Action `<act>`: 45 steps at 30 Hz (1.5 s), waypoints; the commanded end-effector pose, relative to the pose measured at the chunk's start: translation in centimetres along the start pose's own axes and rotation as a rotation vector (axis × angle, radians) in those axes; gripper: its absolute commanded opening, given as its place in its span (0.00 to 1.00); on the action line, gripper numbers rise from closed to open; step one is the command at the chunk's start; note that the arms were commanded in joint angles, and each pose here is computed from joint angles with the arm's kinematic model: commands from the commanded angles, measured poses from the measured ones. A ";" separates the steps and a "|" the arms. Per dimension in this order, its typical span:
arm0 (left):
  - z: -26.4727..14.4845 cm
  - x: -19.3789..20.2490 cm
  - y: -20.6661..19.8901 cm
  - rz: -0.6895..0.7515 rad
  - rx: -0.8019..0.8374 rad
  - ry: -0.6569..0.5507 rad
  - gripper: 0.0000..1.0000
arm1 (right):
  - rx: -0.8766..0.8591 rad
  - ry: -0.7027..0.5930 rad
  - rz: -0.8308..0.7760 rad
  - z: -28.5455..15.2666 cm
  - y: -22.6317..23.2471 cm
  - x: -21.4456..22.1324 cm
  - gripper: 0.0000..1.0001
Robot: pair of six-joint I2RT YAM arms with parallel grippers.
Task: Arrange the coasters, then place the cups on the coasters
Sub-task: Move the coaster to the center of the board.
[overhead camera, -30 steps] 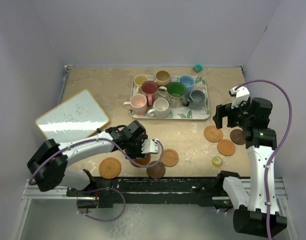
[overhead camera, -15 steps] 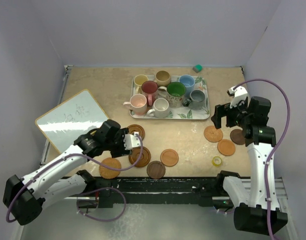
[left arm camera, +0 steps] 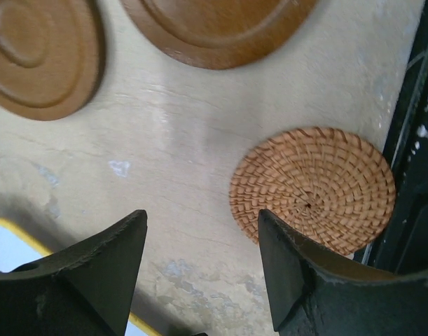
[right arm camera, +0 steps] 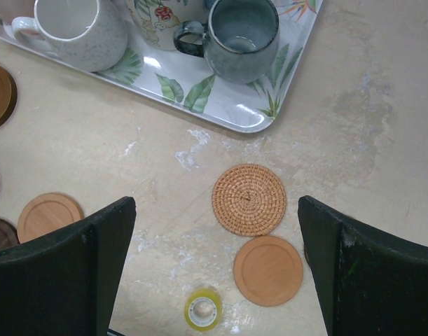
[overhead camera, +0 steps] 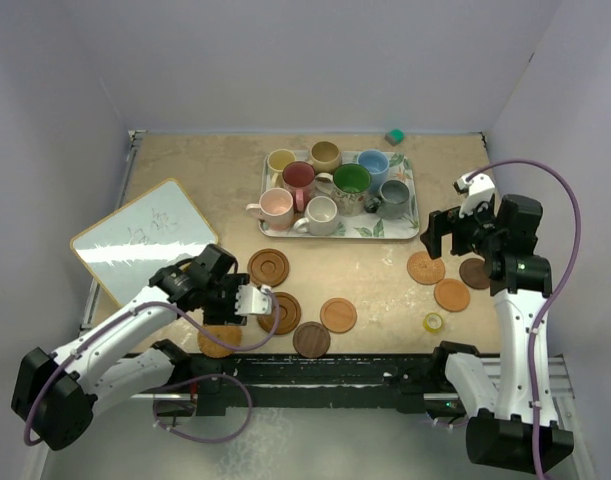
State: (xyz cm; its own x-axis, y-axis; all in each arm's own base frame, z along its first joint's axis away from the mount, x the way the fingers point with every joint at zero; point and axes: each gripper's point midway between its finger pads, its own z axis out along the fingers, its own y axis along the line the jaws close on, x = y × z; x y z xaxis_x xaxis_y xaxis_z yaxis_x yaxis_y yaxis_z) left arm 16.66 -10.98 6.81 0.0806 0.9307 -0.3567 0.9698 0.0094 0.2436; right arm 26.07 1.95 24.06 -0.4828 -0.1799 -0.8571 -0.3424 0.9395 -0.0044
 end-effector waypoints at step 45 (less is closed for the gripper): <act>5.3 0.7 -3.3 0.443 0.305 0.091 0.56 | 0.038 -0.031 -0.042 -0.4 -0.7 -1.0 1.00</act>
State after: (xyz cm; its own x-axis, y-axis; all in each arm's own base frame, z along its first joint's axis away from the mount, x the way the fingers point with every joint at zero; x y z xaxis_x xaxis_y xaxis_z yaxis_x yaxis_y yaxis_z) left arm 14.14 -9.45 1.57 0.4451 0.8843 -0.1412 0.8941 -0.4476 0.0151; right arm 25.97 1.71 24.27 -0.4742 -0.1902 -0.8596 -0.3354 0.9418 -0.0233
